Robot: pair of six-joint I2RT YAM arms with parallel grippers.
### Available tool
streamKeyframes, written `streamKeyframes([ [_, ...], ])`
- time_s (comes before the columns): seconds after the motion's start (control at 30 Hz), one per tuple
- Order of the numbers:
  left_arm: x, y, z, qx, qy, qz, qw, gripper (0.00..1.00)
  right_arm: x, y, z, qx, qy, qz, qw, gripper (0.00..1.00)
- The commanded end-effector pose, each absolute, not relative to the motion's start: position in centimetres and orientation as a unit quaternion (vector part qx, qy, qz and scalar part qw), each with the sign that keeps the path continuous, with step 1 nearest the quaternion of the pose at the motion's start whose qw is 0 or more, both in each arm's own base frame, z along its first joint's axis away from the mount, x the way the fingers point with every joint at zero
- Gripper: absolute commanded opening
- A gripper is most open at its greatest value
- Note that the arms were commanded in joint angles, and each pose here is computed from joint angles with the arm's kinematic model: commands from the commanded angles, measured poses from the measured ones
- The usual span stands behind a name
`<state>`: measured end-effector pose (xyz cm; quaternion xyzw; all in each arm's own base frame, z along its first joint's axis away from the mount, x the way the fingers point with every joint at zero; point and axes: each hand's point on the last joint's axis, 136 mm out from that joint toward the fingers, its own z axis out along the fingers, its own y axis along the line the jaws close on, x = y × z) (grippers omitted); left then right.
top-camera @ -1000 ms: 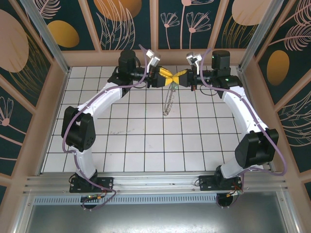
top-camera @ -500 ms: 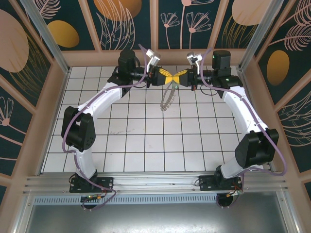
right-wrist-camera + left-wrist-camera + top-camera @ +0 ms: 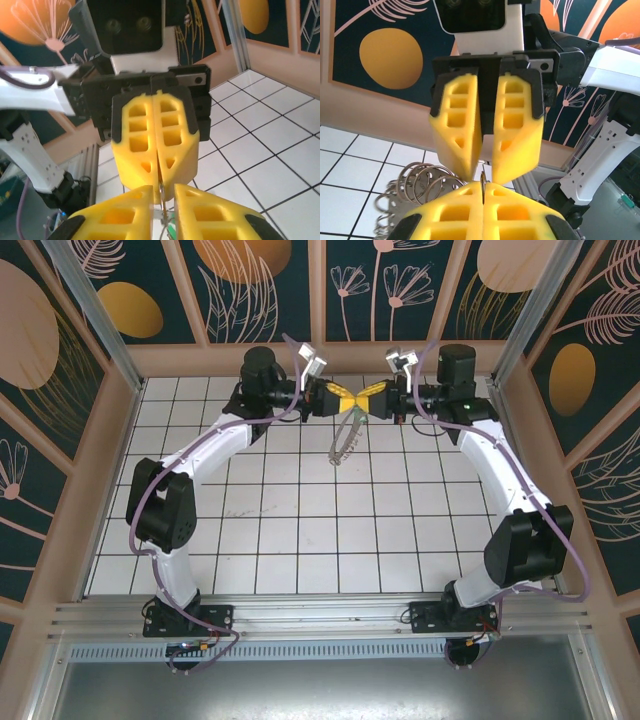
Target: Put the keys on the keyring
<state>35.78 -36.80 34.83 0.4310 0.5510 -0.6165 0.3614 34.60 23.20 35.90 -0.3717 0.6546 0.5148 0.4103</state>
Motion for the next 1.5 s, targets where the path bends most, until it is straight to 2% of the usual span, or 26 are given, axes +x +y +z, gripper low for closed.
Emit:
streamKeyframes([
  [0.0, 34.8, -36.0, 38.7, 0.434, 0.516, -0.613, 0.412, 0.00, 34.1, 21.8, 39.1, -0.362, 0.630, 0.505, 0.466, 0.27],
  [0.2, 34.7, -35.4, 40.7, 0.400, 0.501, -0.626, 0.445, 0.00, 33.8, 20.0, 40.4, -0.307, 0.631, 0.480, 0.526, 0.33],
  [0.53, 33.8, -34.2, 43.6, 0.352, 0.468, -0.657, 0.474, 0.00, 33.2, 16.9, 38.8, -0.166, 0.601, 0.464, 0.629, 0.43],
  [0.67, 33.5, -34.2, 43.8, 0.345, 0.460, -0.667, 0.474, 0.00, 33.4, 17.8, 37.9, -0.158, 0.604, 0.450, 0.638, 0.44],
  [1.0, 33.1, -35.0, 43.2, 0.347, 0.461, -0.675, 0.460, 0.00, 32.9, 22.1, 37.7, -0.221, 0.604, 0.447, 0.622, 0.49],
  [1.47, 32.7, -35.8, 42.8, 0.356, 0.460, -0.681, 0.445, 0.00, 32.5, 24.1, 39.2, -0.268, 0.588, 0.456, 0.612, 0.49],
])
